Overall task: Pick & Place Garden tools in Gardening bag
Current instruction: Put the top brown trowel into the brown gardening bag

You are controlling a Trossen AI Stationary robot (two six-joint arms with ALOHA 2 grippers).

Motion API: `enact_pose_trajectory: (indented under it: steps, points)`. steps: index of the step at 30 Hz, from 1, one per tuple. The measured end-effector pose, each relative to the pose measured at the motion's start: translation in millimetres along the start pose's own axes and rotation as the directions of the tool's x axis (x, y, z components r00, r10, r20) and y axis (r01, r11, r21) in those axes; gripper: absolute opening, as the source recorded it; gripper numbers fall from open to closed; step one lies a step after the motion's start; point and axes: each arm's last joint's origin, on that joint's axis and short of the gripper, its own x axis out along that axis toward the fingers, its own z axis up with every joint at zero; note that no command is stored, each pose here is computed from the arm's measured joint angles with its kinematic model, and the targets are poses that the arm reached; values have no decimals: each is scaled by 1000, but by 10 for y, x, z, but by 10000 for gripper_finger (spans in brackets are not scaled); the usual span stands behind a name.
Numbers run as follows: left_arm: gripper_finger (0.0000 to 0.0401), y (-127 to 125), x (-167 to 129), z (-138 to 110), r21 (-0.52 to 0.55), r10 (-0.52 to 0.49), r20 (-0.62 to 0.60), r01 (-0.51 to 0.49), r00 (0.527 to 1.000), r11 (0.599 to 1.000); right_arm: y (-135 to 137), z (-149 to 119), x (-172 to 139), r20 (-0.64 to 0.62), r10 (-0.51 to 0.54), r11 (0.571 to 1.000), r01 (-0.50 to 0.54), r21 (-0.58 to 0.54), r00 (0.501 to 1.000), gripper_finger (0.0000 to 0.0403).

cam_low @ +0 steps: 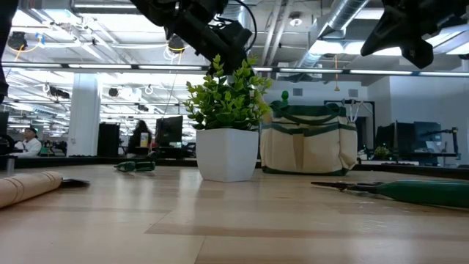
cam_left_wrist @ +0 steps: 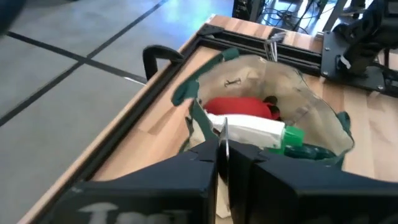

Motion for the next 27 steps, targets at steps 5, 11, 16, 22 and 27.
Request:
enact_pose_trajectory:
  steps: [5, 11, 16, 22, 27]
  points:
    - [0, -27, 39, 7, 53, 6, 3, -6, 1000, 999, -10, 11, 9, 5, -10, 1000, 10, -1, 1000, 0]
    - [0, -87, 133, -117, 97, 3, -67, 3, 998, 995, -30, 31, 26, 9, -25, 1000, 25, 0, 1000, 0]
    - [0, -192, 243, -237, 114, -15, -113, 28, 994, 993, -32, 33, 29, 8, -27, 1000, 27, -3, 1000, 0]
    - [0, -221, 391, -366, 120, -13, -146, 31, 989, 992, -31, 33, 29, 8, -26, 1000, 26, 2, 1000, 0]
    - [0, -230, 425, -336, 114, -14, -91, 24, 996, 993, -30, 33, 29, 9, -25, 1000, 25, 2, 1000, 0]
